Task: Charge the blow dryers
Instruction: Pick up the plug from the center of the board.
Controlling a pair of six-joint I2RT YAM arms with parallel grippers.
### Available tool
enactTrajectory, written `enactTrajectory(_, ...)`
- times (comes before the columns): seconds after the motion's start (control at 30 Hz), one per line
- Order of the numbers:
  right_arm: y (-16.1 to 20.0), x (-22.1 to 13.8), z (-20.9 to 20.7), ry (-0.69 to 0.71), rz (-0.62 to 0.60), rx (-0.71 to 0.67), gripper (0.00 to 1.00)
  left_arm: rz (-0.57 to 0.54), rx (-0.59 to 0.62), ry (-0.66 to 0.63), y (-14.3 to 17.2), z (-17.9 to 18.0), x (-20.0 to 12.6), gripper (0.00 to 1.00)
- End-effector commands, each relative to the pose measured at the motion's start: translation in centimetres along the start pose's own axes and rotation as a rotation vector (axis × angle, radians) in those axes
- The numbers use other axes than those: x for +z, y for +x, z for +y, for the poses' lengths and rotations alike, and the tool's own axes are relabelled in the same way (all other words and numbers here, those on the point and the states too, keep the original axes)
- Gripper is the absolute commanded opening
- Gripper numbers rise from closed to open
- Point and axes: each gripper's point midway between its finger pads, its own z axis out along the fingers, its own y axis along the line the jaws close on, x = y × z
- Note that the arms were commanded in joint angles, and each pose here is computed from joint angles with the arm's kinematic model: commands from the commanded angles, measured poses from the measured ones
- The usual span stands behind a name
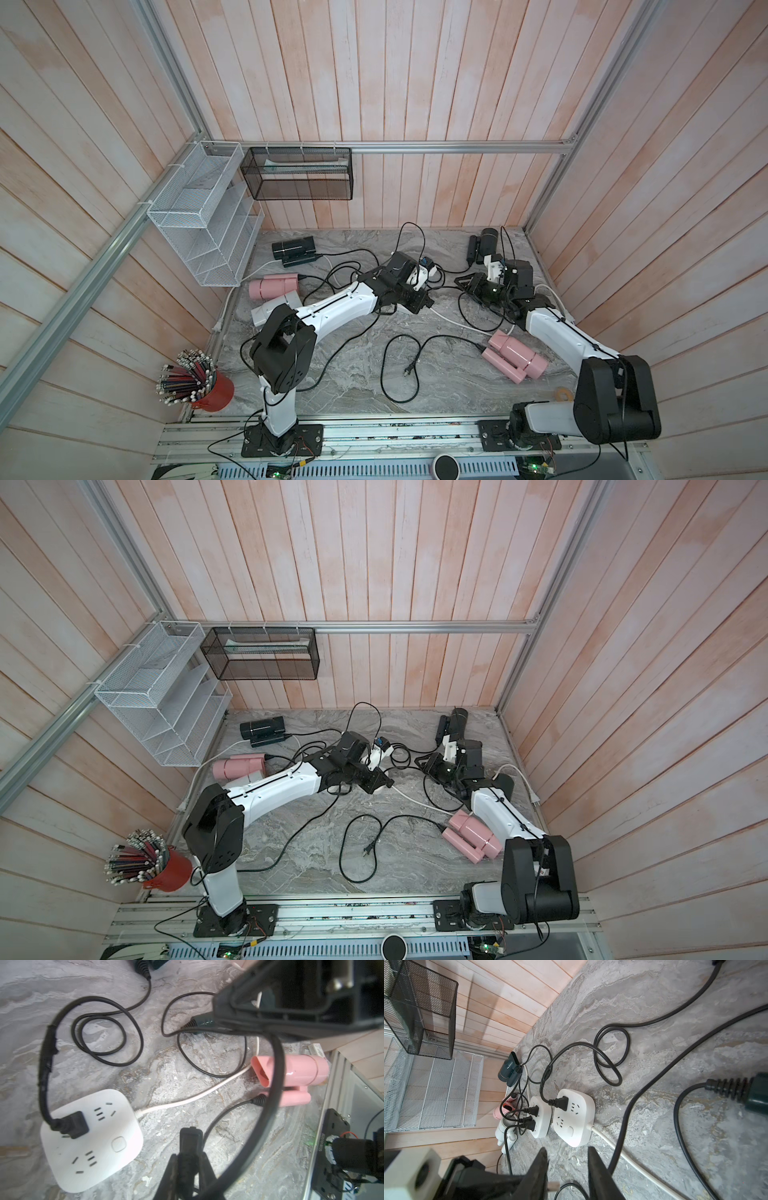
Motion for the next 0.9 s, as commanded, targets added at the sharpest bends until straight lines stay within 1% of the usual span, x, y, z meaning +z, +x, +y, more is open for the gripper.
enactTrajectory(0.0,0.2,-0.3,-0.2,0.024,-0.003,-0.066,0.32,0.075,-0.066,-0.105,0.9,3.0,1.0,0.13)
enactTrajectory(0.1,0.1,-0.5,-0.8,0.060,-0.009,-0.084,0.33,0.131,-0.078,-0.195,1.1,4.8,1.7,0.13)
enactTrajectory(0.17,-0.2,-0.8,-1.8,0.124,-0.034,-0.090,0.34,0.158,-0.092,-0.247,1.1,6.0,2.1,0.13)
enactTrajectory(0.23,-0.4,-1.2,-2.3,0.160,-0.053,-0.108,0.34,0.177,-0.106,-0.264,1.0,6.5,2.4,0.12)
enactTrajectory(0.3,-0.4,-1.4,-2.3,0.165,-0.055,-0.130,0.35,0.202,-0.121,-0.288,1.0,7.1,2.8,0.13)
enactTrajectory(0.33,-0.4,-1.5,-2.3,0.169,-0.057,-0.140,0.40,0.212,-0.132,-0.313,1.0,7.5,2.8,0.13)
enactTrajectory(0.37,-0.4,-1.6,-2.5,0.175,-0.060,-0.147,0.43,0.217,-0.141,-0.337,0.9,8.0,2.8,0.13)
enactTrajectory(0.5,0.0,-1.9,-2.5,0.169,-0.064,-0.181,0.50,0.225,-0.173,-0.379,0.5,8.7,2.9,0.12)
enactTrajectory(0.63,0.4,-2.2,-2.3,0.156,-0.065,-0.217,0.63,0.240,-0.206,-0.412,0.4,9.1,2.9,0.13)
enactTrajectory(0.8,0.7,-2.9,-1.7,0.135,-0.067,-0.248,0.87,0.267,-0.222,-0.413,0.7,9.2,3.3,0.12)
enactTrajectory(0.87,0.8,-3.0,-1.2,0.117,-0.064,-0.259,0.98,0.283,-0.222,-0.423,0.8,9.4,3.5,0.13)
